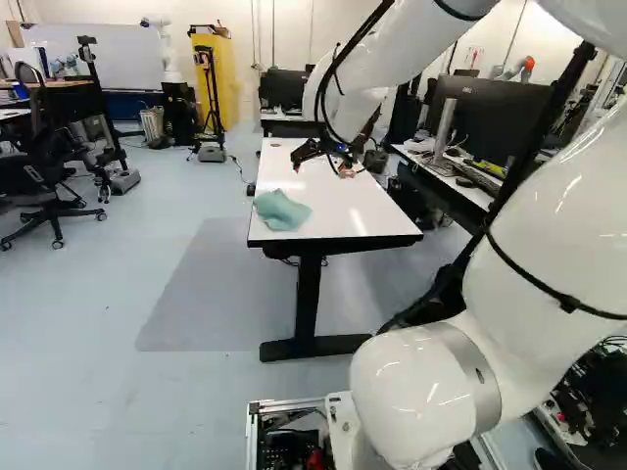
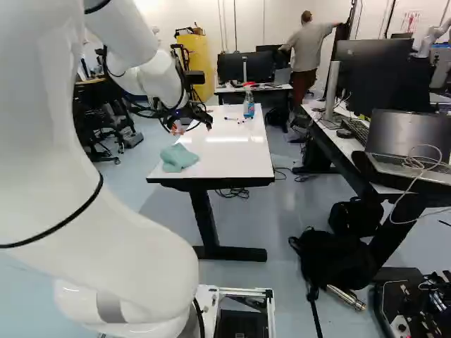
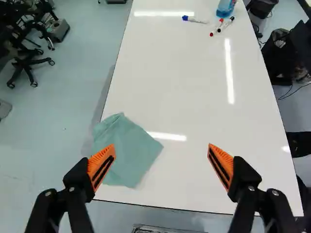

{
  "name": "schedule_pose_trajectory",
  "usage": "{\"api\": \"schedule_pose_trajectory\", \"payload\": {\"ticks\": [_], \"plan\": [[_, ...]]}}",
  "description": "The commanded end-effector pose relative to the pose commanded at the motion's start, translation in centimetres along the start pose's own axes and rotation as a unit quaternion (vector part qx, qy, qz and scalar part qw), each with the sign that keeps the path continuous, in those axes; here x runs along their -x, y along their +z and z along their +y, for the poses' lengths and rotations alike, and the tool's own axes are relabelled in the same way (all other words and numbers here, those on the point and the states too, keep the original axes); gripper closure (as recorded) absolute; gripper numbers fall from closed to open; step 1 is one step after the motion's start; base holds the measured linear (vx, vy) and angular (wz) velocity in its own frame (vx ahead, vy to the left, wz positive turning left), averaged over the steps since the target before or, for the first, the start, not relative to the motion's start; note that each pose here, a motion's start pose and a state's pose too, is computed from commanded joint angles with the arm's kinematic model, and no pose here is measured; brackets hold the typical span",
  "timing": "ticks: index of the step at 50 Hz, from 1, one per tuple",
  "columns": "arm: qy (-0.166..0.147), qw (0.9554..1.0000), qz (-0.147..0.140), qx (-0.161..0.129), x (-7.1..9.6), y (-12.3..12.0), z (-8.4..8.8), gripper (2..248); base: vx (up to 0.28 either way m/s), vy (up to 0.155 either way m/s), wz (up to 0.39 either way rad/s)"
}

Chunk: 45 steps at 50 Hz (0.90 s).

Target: Clean the table with the green towel

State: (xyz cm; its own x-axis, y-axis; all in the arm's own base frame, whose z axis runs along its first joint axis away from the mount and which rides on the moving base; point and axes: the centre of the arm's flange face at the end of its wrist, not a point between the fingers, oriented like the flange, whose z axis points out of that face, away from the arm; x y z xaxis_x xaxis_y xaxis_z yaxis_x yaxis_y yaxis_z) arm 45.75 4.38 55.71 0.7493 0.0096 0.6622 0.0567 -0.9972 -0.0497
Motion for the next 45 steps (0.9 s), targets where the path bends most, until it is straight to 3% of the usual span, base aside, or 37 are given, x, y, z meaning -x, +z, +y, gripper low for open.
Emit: {"api": "schedule_pose_trajectory", "payload": {"ticks": [15,45], "plan": [[0.019,0.9997,0.002,0.017,0.7,-0.7,2.4,3,0.0,0.0,0.0],[0.019,0.9996,0.013,0.019,1.6,-0.3,2.5,3,0.0,0.0,0.0]]}}
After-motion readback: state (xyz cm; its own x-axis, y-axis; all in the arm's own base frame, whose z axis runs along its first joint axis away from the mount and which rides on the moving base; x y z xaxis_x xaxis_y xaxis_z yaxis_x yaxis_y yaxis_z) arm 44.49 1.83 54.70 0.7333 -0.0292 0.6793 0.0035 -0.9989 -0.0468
